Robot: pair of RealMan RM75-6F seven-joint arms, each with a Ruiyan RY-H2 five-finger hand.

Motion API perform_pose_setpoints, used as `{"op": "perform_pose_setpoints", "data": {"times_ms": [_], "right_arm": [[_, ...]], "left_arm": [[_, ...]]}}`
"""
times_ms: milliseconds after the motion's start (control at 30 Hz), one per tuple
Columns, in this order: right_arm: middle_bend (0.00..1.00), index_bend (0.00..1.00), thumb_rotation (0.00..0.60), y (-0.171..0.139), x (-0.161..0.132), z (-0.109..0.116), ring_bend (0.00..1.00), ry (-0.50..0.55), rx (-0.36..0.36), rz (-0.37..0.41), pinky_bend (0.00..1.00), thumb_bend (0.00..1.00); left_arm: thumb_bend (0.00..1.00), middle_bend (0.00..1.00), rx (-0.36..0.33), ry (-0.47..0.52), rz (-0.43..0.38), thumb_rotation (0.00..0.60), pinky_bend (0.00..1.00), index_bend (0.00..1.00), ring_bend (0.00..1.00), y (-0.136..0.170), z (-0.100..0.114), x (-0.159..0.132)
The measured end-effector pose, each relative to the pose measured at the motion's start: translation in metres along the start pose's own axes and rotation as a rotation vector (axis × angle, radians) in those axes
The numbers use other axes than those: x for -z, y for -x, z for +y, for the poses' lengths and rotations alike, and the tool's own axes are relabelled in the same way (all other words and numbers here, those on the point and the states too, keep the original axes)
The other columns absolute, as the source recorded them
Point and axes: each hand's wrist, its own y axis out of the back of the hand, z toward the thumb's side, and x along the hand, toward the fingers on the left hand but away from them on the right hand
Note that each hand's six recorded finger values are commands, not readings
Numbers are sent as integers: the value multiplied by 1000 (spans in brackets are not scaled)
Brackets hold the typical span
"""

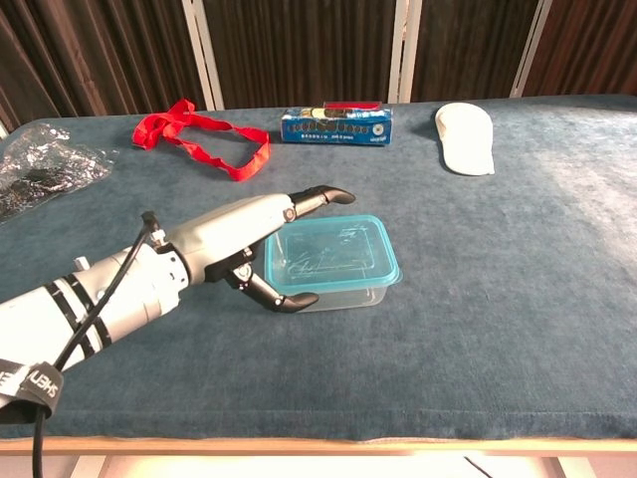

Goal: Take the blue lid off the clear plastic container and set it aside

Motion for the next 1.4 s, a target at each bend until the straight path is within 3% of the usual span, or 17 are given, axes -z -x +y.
{"op": "perform_pose_setpoints", "data": {"times_ms": [833,967,1067,1200,1400], "right_arm": [[0,0,600,-1,-2,-3,0,-10,-16,8,0,269],[0,0,600,0,-3,-5,0,-13,-21,15,0,269],[0,0,600,2,-7,-7,0,-17,-20,28,0,269],[0,6,600,9,-15,-14,0,-19,-31,62,0,269],[0,190,600,37,-36,-28,0,-16,-42,158,0,269]], "left_arm": [[283,0,82,67,117,600,1,0,0,-12,-1,32],[276,8,92,66,125,600,81,0,0,-13,-3,34],[275,108,96,73,126,600,181,0,44,-12,-5,34],[284,314,83,84,120,600,339,0,191,-12,-7,32],[295,464,20,52,84,600,453,0,306,-11,-10,28]]}}
